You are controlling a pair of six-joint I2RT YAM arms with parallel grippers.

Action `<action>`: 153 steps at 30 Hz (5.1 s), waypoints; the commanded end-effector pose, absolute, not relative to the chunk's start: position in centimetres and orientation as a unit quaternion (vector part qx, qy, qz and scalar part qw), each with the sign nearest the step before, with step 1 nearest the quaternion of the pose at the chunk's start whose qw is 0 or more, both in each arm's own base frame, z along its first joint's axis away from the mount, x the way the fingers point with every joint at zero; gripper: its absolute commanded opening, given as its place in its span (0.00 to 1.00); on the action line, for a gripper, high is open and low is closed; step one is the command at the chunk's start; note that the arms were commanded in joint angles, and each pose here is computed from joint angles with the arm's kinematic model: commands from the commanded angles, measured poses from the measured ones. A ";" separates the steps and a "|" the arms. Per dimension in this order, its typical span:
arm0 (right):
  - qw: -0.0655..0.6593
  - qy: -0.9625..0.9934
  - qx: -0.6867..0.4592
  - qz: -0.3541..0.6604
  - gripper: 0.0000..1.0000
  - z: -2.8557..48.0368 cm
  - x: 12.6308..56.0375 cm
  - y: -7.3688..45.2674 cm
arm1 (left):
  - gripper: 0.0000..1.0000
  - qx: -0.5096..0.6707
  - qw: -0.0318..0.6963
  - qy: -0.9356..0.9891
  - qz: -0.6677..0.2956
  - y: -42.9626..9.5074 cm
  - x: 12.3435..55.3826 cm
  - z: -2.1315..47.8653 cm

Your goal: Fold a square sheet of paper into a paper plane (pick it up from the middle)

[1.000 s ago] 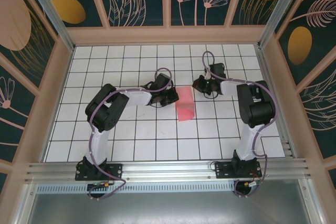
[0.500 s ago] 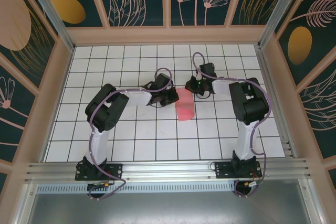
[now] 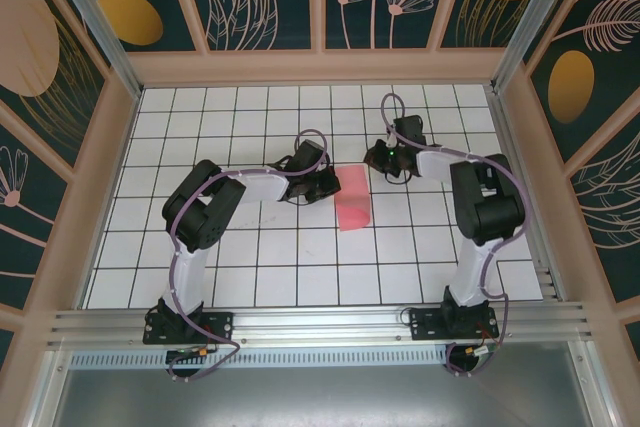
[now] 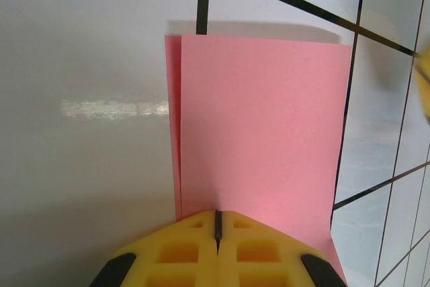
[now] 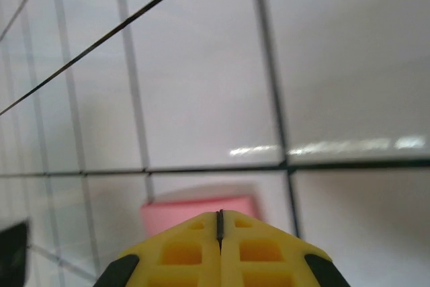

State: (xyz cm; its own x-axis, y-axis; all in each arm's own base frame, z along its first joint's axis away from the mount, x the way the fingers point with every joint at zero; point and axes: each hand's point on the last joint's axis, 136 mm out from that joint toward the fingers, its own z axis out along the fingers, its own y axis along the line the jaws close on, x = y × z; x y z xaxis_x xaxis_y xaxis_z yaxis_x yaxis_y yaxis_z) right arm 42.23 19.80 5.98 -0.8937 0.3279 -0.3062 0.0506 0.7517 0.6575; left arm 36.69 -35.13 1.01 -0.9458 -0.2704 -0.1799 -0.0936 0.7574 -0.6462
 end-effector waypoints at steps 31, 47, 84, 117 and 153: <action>0.044 0.941 0.057 0.331 0.03 -0.2 26.7 18.9 | 0.00 -0.136 0.041 0.979 -0.149 -27.4 30.8 -8.9; 0.094 0.914 0.045 0.393 0.01 3.5 33.3 22.1 | 0.00 -0.125 0.039 0.979 -0.154 -27.7 30.8 -8.7; 0.054 0.921 0.051 0.381 0.00 1.1 28.9 21.9 | 0.00 -0.125 0.036 0.980 -0.148 -27.3 30.4 -9.0; 0.169 0.928 0.083 0.320 0.08 6.0 30.4 18.6 | 0.00 0.013 0.147 0.964 -0.221 -32.3 36.5 -0.5; 0.143 0.935 0.136 0.295 0.06 4.2 32.0 33.8 | 0.72 -0.203 0.308 0.908 -0.197 -15.1 33.9 8.5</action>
State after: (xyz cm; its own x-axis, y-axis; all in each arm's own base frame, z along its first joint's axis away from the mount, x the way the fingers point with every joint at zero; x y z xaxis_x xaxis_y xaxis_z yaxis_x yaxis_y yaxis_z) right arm 30.15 34.21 2.68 -0.9420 0.3033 -0.1435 0.1573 0.7769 0.6097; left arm 34.01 -16.74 8.29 -0.7557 -0.4787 -0.4469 -0.2156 0.8263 -0.5204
